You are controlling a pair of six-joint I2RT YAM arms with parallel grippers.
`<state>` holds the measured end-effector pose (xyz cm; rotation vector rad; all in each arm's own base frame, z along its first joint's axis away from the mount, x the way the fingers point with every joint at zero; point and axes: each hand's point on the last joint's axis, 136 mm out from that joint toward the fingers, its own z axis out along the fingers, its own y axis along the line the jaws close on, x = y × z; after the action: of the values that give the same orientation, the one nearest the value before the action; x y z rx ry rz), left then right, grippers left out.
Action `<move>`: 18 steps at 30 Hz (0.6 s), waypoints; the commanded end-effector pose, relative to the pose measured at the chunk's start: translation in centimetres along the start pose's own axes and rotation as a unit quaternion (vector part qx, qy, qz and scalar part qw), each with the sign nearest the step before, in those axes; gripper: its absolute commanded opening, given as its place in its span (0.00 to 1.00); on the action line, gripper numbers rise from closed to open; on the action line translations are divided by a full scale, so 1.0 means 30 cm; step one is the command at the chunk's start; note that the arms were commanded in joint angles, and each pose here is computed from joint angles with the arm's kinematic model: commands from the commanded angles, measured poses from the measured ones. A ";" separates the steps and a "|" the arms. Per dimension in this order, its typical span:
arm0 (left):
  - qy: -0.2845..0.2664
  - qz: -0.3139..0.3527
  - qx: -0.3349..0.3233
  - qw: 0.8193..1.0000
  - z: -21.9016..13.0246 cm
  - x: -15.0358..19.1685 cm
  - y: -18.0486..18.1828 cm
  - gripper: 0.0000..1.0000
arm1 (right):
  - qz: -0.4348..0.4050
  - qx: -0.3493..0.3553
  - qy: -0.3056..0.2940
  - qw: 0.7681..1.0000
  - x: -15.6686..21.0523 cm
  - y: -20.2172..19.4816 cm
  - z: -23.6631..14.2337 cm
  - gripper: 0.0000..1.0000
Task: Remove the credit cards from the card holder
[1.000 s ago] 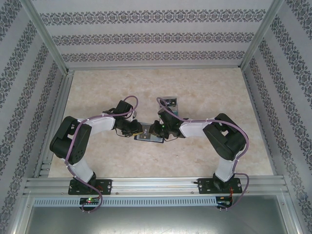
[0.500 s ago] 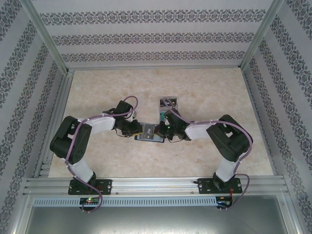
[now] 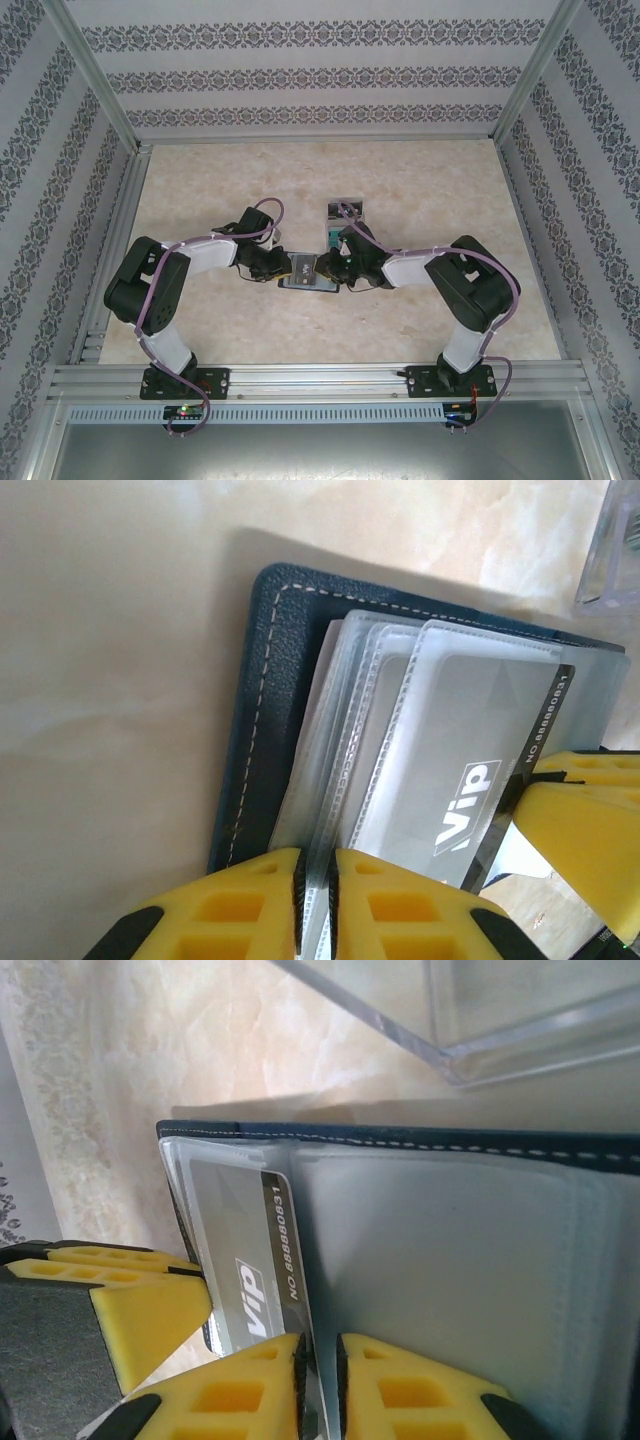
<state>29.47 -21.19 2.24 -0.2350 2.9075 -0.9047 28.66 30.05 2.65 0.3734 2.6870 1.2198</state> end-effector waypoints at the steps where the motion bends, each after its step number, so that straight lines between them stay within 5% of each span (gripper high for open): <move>1: 0.026 -0.025 -0.040 0.999 0.026 0.044 0.078 0.17 | 0.004 0.000 0.008 1.000 0.005 -0.008 0.031 0.19; 13: 0.028 -0.024 -0.038 0.999 0.029 0.045 0.076 0.17 | 0.001 -0.018 0.021 1.000 0.016 0.004 0.048 0.18; 18: 0.028 -0.028 -0.043 0.998 0.028 0.045 0.082 0.16 | 0.001 -0.019 0.020 1.000 0.026 -0.007 0.038 0.01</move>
<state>29.47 -21.19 2.24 -0.2355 2.9075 -0.9047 28.84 31.11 2.58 0.3497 2.6703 1.3031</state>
